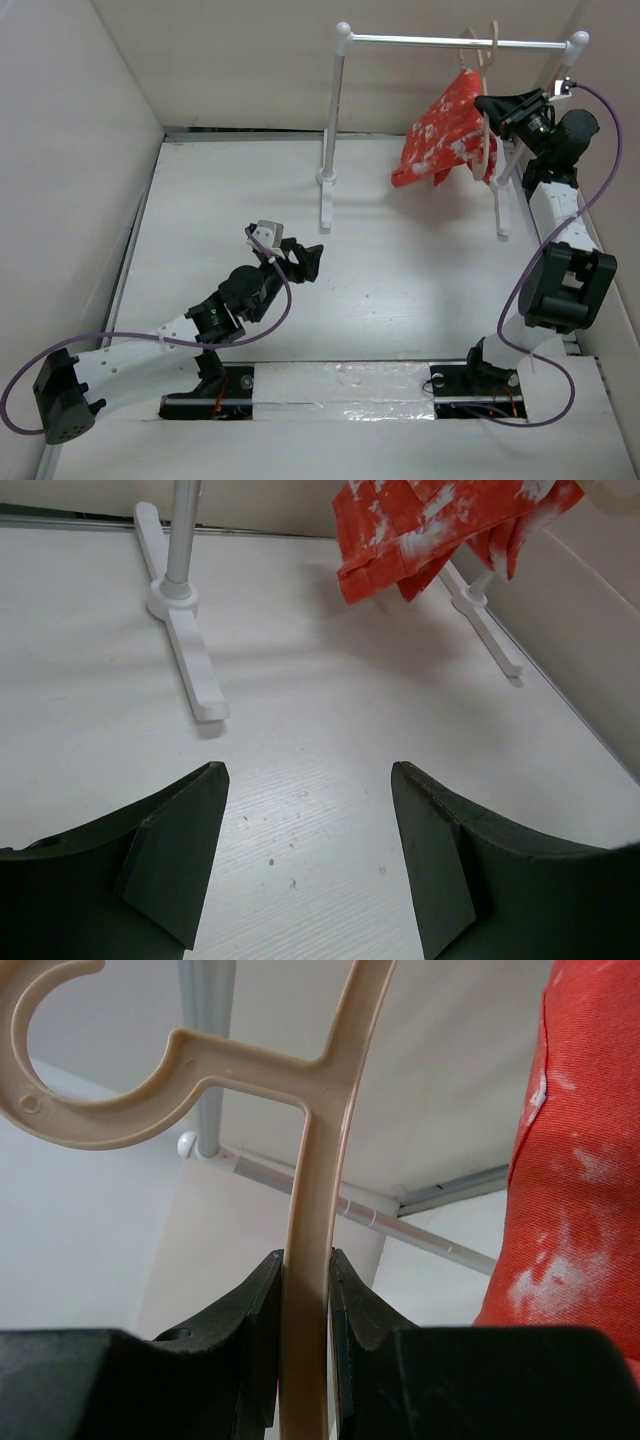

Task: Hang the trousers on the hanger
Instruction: Place the hanger at the clothesline, then reset both arms

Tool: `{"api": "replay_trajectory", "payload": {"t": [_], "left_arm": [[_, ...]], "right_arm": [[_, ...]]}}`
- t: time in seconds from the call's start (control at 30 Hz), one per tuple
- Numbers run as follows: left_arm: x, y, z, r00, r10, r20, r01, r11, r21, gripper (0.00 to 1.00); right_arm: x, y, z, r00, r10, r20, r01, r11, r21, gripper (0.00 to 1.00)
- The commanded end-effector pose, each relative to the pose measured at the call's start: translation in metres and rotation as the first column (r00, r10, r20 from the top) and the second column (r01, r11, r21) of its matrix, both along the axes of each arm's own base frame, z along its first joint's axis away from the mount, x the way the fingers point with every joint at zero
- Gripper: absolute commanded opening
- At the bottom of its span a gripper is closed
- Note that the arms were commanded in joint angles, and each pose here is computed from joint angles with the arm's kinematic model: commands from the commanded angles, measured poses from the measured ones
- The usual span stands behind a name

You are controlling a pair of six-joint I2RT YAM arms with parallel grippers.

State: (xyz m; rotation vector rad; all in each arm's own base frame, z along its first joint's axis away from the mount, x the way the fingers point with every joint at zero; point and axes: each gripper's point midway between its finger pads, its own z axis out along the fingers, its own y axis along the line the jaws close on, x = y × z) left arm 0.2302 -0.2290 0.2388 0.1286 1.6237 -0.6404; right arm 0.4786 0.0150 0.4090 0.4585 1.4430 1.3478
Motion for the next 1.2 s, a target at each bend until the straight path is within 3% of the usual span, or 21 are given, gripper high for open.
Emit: {"api": "replay_trajectory", "payload": {"t": [0.0,0.33,0.57,0.6,0.63,0.7,0.73,0.77,0.9,1.07,1.17], "left_arm": [[0.003,-0.003,0.017,0.999,0.008,0.033,-0.007,0.999,-0.033,0.63],[0.005,0.001,0.017,0.999,0.031,0.031,-0.030,0.999,-0.028,0.62],[0.006,0.006,0.018,0.998,0.052,0.032,-0.051,0.998,-0.031,0.62],[0.006,0.006,0.018,0.998,0.053,0.032,-0.051,0.998,-0.035,0.62],[0.006,0.006,0.017,0.998,0.053,0.032,-0.051,0.998,-0.034,0.63],[0.009,0.008,0.012,0.997,0.072,0.018,-0.072,0.997,-0.022,0.63],[0.010,0.008,0.014,0.997,0.081,0.013,-0.081,0.996,-0.023,0.63],[0.011,0.009,0.011,0.995,0.095,0.004,-0.095,0.995,-0.016,0.64],[0.013,0.009,0.009,0.995,0.104,-0.003,-0.104,0.994,-0.013,0.66],[0.013,0.011,0.007,0.993,0.115,-0.003,-0.115,0.993,-0.022,0.69],[0.014,0.013,0.005,0.992,0.127,-0.009,-0.127,0.992,-0.024,0.70]], "right_arm": [[-0.017,-0.007,0.086,0.949,-0.015,0.315,0.041,0.996,-0.076,0.00],[0.021,-0.021,0.042,0.978,-0.050,0.204,0.064,0.996,-0.063,0.00],[0.025,-0.017,0.017,0.986,-0.040,0.164,0.053,0.996,-0.076,0.02],[0.024,-0.017,0.014,0.985,-0.043,0.166,0.058,0.994,-0.088,0.09],[0.022,-0.021,0.011,0.985,-0.055,0.162,0.072,0.992,-0.101,0.31],[0.017,-0.029,0.000,0.986,-0.100,0.135,0.120,0.982,-0.144,0.51],[0.014,-0.034,-0.001,0.984,-0.122,0.131,0.143,0.976,-0.165,1.00],[0.013,-0.035,-0.009,0.986,-0.137,0.093,0.152,0.972,-0.177,1.00],[-0.011,-0.043,-0.003,0.969,-0.201,0.144,0.235,0.930,-0.282,1.00],[-0.070,-0.033,0.009,0.934,-0.285,0.215,0.340,0.895,-0.287,1.00],[-0.115,0.004,0.005,0.938,-0.214,0.274,0.297,0.902,-0.312,1.00]]}}
